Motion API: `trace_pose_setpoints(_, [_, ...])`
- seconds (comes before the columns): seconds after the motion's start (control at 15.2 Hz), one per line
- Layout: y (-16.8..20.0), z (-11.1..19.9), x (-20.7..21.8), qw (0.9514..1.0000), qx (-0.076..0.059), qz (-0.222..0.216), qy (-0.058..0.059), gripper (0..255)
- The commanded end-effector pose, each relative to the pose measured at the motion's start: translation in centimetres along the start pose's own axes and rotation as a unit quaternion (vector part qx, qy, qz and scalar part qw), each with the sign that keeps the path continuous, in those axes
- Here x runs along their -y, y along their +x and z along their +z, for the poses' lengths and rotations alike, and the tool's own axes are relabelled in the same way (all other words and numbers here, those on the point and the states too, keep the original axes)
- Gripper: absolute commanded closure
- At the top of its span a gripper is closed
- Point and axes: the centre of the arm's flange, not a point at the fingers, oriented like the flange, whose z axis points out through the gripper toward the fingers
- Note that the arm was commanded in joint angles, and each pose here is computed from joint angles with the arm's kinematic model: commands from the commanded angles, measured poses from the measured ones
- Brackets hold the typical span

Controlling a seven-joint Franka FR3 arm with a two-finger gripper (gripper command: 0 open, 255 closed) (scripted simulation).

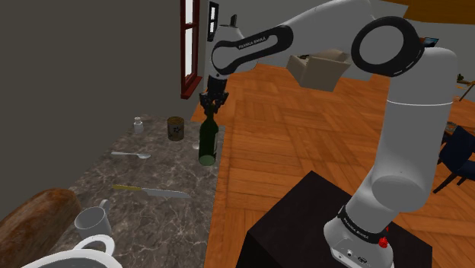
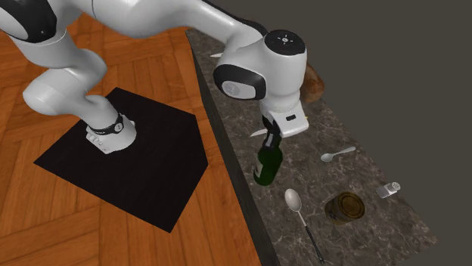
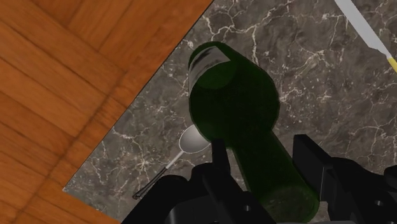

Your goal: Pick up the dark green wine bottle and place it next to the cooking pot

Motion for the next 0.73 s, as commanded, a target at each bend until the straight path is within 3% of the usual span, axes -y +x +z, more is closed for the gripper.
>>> trace_pose_setpoints(0.0, [0.1,-1.1,0.0,1.0000,0.000,0.000,0.000,255])
trace_pose_setpoints(0.66, [0.6,-6.3,0.3,1.0000,0.000,0.000,0.000,255])
